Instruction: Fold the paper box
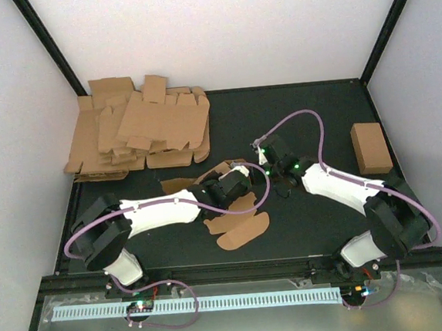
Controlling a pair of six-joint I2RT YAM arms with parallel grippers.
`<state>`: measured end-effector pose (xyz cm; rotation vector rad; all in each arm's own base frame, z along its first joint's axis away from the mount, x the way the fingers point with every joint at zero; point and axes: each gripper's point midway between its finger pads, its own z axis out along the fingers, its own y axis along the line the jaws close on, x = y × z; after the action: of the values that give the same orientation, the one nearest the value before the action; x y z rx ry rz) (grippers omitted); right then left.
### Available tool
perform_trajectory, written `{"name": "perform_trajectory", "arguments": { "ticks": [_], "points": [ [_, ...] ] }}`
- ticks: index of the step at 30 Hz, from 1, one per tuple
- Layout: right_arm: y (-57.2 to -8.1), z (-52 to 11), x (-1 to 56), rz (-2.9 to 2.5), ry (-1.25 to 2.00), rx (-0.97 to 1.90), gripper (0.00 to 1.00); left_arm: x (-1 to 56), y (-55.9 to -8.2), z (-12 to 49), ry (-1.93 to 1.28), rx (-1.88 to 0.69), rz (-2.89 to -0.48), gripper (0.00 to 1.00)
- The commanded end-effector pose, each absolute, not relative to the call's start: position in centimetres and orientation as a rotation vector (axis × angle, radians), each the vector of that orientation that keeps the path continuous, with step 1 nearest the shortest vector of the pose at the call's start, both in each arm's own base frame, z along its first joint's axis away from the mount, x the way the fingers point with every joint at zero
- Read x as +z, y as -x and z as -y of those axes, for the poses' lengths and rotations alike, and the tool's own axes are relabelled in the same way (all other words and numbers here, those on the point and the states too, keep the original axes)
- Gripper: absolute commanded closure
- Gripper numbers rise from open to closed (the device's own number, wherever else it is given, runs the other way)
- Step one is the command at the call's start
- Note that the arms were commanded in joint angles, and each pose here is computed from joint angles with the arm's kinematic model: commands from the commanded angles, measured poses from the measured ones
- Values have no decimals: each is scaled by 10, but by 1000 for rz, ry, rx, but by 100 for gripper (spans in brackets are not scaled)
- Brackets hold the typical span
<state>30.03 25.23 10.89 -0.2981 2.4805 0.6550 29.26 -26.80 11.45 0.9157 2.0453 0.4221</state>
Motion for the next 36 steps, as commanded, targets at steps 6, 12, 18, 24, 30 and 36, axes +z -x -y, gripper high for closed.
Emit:
{"name": "perform_trajectory", "arguments": {
  "ticks": [6,12,18,24,30,36],
  "points": [
    [-294,-274,134,-2399,393,684,98,118,-276,291,-974,229,-2085,93],
    [-292,-261,148,-2400,355,627,98,132,-273,303,-998,151,-2091,92],
    [-273,-255,148,-2408,280,729,98,136,-270,316,-1004,60,-2083,92],
    [-259,-261,146,-2438,257,825,98,136,-266,321,-1023,17,-2084,92],
    [-256,-260,140,-2444,240,832,98,133,-262,323,-1032,-18,-2098,93],
    [-250,-257,125,-2444,226,832,98,121,-249,324,-1077,-43,-2114,93]
  ]
}}
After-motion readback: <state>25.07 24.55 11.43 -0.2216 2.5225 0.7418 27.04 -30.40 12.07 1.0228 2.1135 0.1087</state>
